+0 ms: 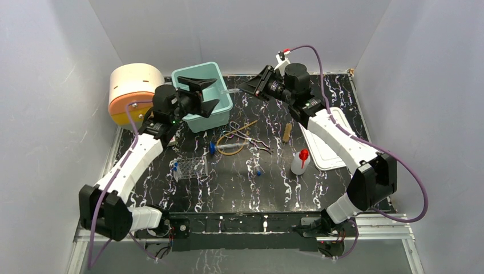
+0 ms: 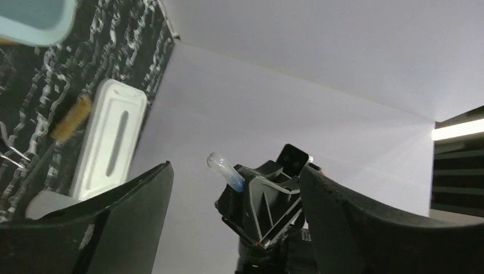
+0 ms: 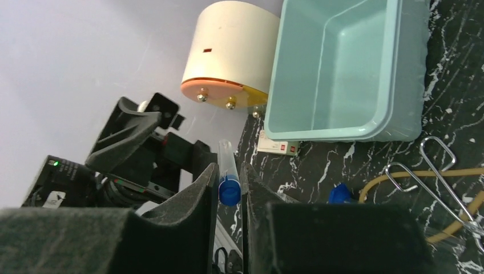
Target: Organize the chemistry lab equipment
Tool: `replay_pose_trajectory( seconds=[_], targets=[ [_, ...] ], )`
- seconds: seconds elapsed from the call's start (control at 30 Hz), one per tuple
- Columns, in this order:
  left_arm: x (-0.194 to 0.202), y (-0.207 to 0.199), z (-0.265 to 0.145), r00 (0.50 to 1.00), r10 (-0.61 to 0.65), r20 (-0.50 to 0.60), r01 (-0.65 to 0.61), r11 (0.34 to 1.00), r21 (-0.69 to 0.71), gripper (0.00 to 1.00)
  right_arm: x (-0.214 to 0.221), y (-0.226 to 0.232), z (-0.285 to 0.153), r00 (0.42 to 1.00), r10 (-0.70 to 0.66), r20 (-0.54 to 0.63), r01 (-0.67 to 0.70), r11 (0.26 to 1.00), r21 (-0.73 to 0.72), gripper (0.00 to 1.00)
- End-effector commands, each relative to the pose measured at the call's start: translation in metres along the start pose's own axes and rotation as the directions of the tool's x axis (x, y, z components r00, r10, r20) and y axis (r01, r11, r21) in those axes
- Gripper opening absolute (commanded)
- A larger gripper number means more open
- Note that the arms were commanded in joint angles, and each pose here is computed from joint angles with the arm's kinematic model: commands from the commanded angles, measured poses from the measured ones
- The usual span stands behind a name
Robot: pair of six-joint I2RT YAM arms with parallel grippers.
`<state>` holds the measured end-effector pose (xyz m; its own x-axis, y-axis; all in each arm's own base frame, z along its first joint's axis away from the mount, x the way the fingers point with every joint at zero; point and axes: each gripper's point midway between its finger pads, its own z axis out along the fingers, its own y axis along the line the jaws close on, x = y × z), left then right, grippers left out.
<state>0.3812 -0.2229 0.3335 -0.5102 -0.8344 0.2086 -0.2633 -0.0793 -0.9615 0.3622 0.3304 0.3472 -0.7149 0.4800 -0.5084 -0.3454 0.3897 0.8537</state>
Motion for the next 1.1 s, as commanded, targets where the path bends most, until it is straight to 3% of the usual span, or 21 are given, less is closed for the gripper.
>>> replay_pose_trajectory(
  seconds=[0.0,0.1,0.3,0.47,0.57,0.7,0.97,1.07],
  targets=[
    [-0.036,0.002,-0.046,0.949,0.262,0.174,-0.243,0.963,-0.12,0.89,-0.001,0.002,-0.01,0.989,-0.14,-0.057,0.143,0.988,0.059,0.22],
    [-0.066,0.004,-0.075,0.827,0.483,0.287,-0.41,0.868,-0.279,0.93,0.005,-0.008,-0.011,0.973,-0.197,-0.121,0.209,0.973,0.099,0.22],
    [-0.097,-0.024,-0.123,0.556,0.765,0.323,-0.593,0.638,-0.49,0.95,0.035,-0.02,-0.007,0.894,-0.33,-0.303,0.383,0.914,0.136,0.23],
    [-0.109,-0.084,-0.158,0.309,0.885,0.349,-0.672,0.462,-0.578,0.97,0.083,-0.012,0.006,0.798,-0.43,-0.421,0.514,0.852,0.103,0.23],
    [-0.11,-0.116,-0.177,0.199,0.909,0.367,-0.689,0.396,-0.606,0.98,0.111,-0.008,0.012,0.756,-0.461,-0.464,0.551,0.832,0.071,0.23],
    [-0.107,-0.146,-0.195,0.125,0.905,0.406,-0.7,0.371,-0.61,0.98,0.143,-0.006,0.021,0.694,-0.497,-0.52,0.6,0.799,0.038,0.24],
    [-0.098,-0.164,-0.203,0.083,0.911,0.404,-0.736,0.329,-0.591,0.98,0.199,0.005,0.046,0.6,-0.538,-0.593,0.645,0.763,-0.04,0.22],
    [-0.098,-0.172,-0.21,0.043,0.912,0.407,-0.736,0.304,-0.605,0.98,0.218,0.007,0.055,0.568,-0.549,-0.613,0.662,0.747,-0.057,0.22]
  ],
)
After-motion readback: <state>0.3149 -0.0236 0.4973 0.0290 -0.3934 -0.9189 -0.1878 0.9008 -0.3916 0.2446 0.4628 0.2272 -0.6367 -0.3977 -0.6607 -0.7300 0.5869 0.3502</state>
